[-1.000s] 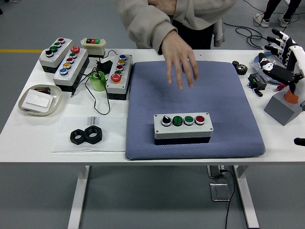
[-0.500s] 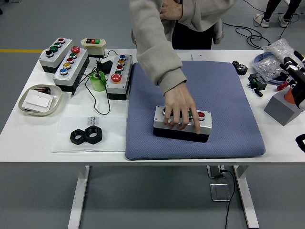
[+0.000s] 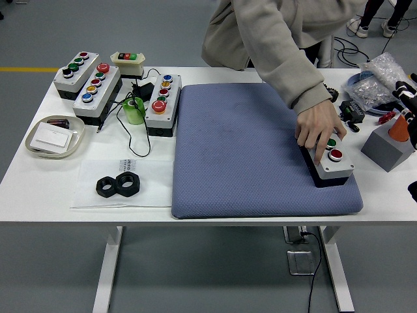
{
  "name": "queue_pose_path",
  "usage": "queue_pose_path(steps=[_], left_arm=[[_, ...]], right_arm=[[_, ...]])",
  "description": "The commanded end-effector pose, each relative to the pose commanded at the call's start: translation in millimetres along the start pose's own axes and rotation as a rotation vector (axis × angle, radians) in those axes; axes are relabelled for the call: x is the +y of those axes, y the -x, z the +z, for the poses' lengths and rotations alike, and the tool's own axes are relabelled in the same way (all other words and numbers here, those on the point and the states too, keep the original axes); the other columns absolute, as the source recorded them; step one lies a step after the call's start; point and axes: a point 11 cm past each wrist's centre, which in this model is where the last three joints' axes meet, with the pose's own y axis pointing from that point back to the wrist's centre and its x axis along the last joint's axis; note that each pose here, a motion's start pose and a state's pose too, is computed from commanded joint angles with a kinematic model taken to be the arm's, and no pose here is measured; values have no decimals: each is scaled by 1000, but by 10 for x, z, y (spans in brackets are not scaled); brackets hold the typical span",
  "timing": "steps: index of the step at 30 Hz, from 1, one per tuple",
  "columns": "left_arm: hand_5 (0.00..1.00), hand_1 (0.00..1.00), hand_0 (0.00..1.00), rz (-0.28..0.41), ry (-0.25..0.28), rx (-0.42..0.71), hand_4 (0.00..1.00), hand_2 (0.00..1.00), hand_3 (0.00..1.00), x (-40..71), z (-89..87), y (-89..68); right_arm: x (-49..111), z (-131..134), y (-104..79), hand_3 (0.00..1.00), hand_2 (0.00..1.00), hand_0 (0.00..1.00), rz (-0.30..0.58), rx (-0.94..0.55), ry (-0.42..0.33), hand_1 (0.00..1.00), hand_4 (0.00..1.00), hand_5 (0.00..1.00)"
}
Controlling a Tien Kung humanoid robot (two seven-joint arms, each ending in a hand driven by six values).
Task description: Pick up the button,place it on the desk,press the button,press the button
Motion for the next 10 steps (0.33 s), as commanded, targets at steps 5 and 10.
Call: queue_pose_path(steps=[5, 10], left_arm=[[998, 775, 738, 0, 2, 1, 528, 847, 761, 1, 8, 0], [998, 775, 738, 0, 4, 2, 528, 847, 761, 2, 13, -1]], right_arm=[[-6, 10, -18, 904, 907, 929, 4, 6, 4, 825, 660, 191], [-10, 5, -16, 910, 905, 940, 4, 6, 4, 826, 670, 177]])
